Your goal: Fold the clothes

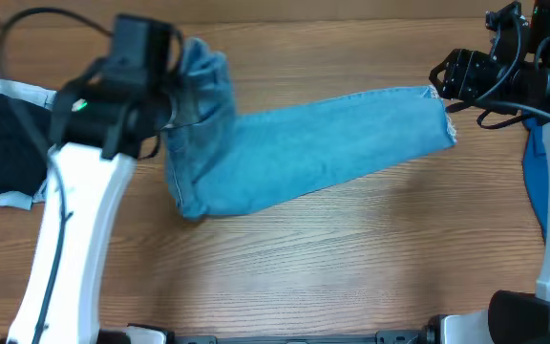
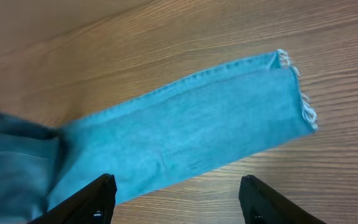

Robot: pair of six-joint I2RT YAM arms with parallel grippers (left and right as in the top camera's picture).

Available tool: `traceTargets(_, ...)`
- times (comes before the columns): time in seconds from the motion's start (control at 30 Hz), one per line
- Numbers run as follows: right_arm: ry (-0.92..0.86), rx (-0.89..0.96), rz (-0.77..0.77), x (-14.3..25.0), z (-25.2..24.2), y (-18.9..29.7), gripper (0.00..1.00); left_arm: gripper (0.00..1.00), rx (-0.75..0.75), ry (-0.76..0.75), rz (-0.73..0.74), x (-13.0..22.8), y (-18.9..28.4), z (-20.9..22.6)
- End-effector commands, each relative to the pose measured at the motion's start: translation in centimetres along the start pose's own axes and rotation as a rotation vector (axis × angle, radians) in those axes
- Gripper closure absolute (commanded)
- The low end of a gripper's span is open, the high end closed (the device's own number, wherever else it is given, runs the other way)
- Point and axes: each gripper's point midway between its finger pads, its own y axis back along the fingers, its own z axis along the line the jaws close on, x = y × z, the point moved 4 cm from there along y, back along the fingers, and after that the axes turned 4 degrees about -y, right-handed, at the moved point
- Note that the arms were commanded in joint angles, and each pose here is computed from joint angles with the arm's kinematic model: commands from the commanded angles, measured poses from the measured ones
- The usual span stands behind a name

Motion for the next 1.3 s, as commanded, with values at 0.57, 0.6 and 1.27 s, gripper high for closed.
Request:
traceTargets(0.57,0.027,-0.083,-0.032,-0.1,1.6,2.0,0.32,0.96,0.194,-0.038,0.408,13.7,-18.5,-23.4)
traceTargets(0.6,0.026,-0.084,-0.032,-0.1,1.6,2.0,0.32,0.96,0.208,-0.049,0.433,14.5,-18.7,-23.9)
traceTargets(1.27,0.025,-0.083,-0.028,0.0,1.6,1.9,0.32,0.96,-0.101,0.129,0.189,4.7,-7.8,-8.6)
